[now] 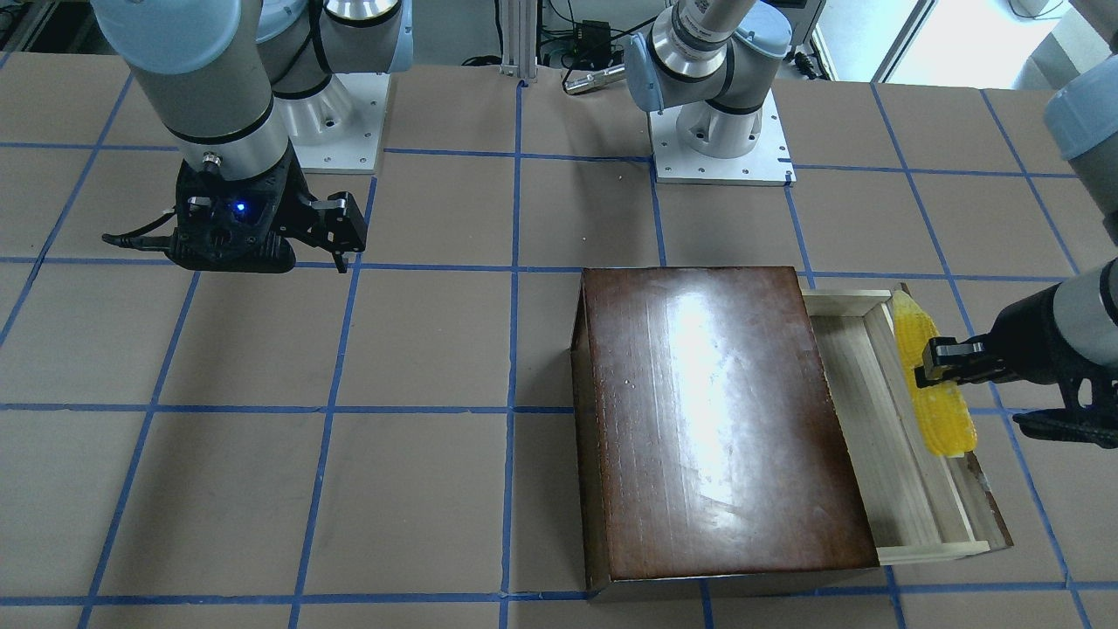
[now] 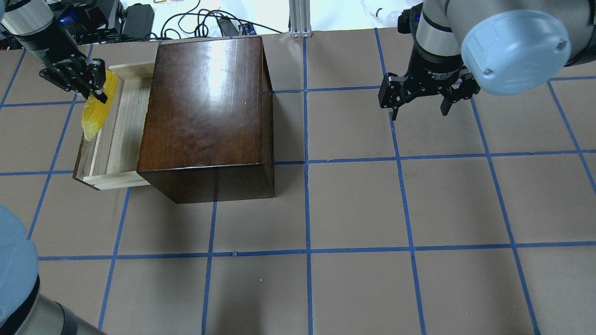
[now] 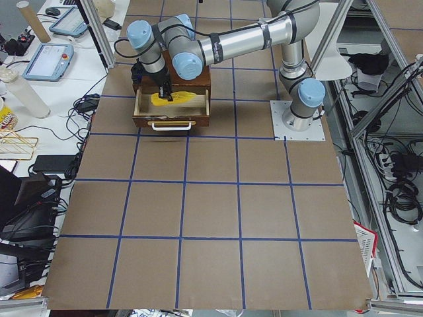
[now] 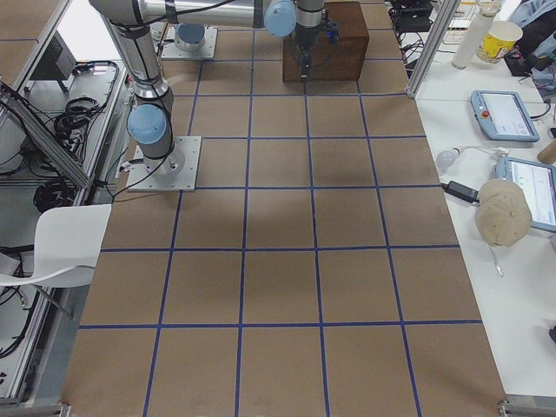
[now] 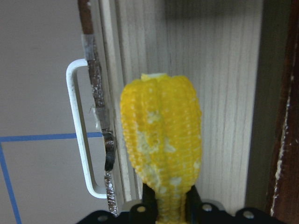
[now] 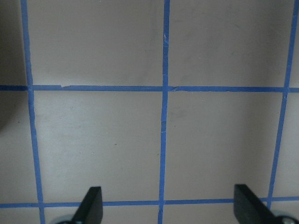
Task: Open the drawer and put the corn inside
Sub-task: 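Carry the corn over the open drawer and lower it inside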
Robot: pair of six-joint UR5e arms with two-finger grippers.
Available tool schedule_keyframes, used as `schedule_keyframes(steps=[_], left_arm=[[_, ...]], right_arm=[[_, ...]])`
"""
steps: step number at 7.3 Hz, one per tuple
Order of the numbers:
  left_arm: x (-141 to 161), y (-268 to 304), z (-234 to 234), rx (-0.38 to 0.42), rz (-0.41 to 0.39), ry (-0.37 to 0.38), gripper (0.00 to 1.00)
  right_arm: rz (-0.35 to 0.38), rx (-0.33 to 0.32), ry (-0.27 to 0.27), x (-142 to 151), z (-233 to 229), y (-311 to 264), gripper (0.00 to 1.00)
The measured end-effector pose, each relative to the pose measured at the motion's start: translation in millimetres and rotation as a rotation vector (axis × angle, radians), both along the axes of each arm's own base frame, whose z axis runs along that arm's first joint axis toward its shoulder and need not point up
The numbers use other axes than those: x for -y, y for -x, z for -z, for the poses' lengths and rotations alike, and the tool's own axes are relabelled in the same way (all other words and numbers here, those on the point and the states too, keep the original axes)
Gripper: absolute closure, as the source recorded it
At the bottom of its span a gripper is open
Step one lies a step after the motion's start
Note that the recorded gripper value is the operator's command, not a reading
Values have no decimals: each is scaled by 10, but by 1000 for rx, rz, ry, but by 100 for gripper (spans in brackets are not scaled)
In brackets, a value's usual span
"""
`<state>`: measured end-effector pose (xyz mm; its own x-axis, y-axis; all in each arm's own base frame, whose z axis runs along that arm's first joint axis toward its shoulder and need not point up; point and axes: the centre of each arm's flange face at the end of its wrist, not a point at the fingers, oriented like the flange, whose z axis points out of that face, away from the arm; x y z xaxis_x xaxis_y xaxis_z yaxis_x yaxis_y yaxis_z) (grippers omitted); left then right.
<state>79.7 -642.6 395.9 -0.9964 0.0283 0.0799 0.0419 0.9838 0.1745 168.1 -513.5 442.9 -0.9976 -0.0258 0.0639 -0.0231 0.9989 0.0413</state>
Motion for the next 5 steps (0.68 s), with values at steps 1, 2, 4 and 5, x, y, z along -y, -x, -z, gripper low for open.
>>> schedule_keyframes(steps=[1, 2, 4, 5], left_arm=[[33, 14, 101, -17, 2, -2, 97], [76, 25, 204, -37, 1, 5, 93], [131, 28, 352, -56, 0, 8, 88], [153, 24, 411, -60, -1, 5, 41]], right_arm=[[0, -1, 0, 0, 0, 1, 0], [0, -1, 0, -1, -2, 1, 0], [0, -2, 1, -2, -5, 2, 0], [0, -2, 1, -2, -5, 3, 0]])
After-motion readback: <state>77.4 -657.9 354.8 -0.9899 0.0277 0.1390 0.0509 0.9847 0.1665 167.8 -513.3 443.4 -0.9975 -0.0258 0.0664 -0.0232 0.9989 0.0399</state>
